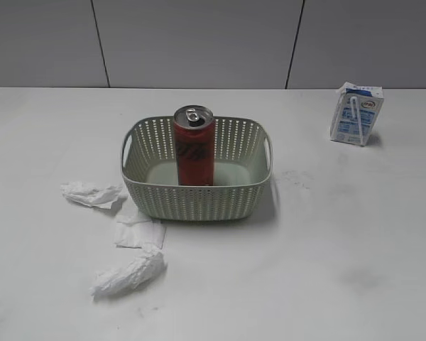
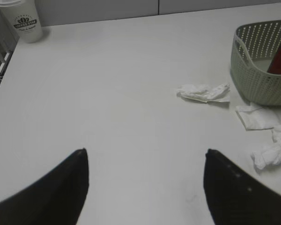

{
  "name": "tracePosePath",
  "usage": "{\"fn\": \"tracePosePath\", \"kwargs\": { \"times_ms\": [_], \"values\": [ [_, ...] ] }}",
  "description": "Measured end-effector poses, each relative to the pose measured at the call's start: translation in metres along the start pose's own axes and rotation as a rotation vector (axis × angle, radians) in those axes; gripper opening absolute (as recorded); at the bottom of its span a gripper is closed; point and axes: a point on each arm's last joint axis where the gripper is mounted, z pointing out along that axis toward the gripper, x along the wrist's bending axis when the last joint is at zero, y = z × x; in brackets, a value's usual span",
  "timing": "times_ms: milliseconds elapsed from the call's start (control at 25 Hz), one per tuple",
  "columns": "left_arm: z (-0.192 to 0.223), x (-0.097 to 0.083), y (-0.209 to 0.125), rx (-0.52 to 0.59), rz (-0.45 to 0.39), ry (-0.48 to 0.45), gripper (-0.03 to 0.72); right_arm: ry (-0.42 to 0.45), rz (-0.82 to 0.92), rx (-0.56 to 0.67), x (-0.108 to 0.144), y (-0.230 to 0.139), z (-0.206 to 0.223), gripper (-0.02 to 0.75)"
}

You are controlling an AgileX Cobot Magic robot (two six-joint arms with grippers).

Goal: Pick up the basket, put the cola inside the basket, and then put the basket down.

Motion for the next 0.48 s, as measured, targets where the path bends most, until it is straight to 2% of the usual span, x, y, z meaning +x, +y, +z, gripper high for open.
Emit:
{"fn": "tracePosePath", "kwargs": {
  "times_ms": [200, 480],
  "values": [
    [-0.0078, 0.0000, -0.0045, -0.056, -0.005, -0.004, 0.578, 0.000, -0.001, 0.000, 0.0000, 0.0000, 0.0000, 0.591],
    [-0.0085, -0.0002, -0.0048, -0.063, -0.005, -0.007, 0.578, 0.005, 0.002, 0.000, 0.0004, 0.0000, 0.0000, 0.591]
  ]
}}
